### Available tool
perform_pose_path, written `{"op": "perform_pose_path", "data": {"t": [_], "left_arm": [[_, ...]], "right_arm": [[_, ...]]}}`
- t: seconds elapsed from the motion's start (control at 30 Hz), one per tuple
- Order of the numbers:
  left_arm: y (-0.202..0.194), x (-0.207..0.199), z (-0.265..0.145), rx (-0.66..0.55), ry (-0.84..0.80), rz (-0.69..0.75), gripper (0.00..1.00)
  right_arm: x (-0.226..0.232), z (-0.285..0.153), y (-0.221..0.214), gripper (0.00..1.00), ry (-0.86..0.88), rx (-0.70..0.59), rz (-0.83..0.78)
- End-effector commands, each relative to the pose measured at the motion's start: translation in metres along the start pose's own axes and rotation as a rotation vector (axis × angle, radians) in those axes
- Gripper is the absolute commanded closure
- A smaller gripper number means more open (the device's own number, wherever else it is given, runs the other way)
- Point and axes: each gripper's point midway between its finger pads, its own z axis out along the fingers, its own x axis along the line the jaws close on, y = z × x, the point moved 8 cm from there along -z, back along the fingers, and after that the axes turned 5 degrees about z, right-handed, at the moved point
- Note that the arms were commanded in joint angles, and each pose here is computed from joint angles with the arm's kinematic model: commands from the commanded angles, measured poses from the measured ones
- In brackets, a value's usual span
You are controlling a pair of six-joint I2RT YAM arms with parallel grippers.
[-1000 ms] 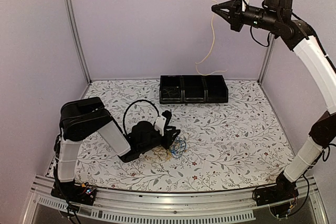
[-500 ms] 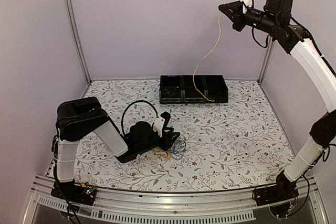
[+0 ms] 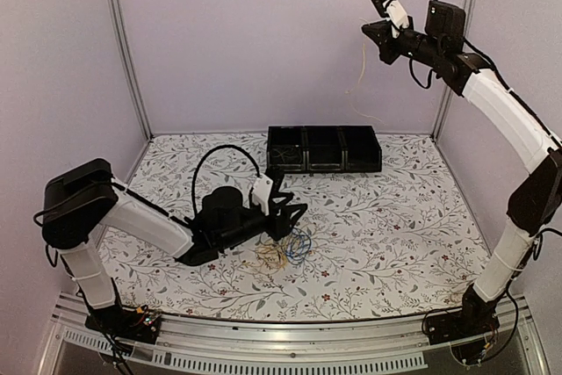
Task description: Untangle the cables
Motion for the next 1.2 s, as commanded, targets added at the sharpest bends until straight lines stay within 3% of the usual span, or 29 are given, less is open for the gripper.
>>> {"op": "perform_pose_path", "data": {"t": [0.0,0.43,0.8,0.93,1.0,1.17], "left_arm": [[0.005,-0.011,-0.015,0.032,0.006,0.040,0.49],[0.014,-0.022,-0.036,0.045,0.027,0.035,0.49],[0.050,-0.026,-0.058,0.053,0.024,0.074,0.49],[0.091,-0.026,-0.061,0.053,0.044,0.112,0.46],[0.126,-0.021,-0.058,0.042,0.089,0.129,0.40],[0.184,0.016,-0.044,0.078,0.115,0.095,0.37]], "right_arm": [[-0.021,0.011,-0.019,1.00,-0.069,-0.002,-0.010],[-0.056,0.057,-0.136,1.00,-0.077,0.175,0.164],[-0.064,0.071,-0.226,1.00,-0.140,0.355,0.245],[-0.052,0.070,-0.256,1.00,-0.115,0.423,0.268],[-0.044,0.067,-0.271,1.00,-0.094,0.463,0.284],[-0.025,0.061,-0.304,1.00,-0.044,0.579,0.328]]}}
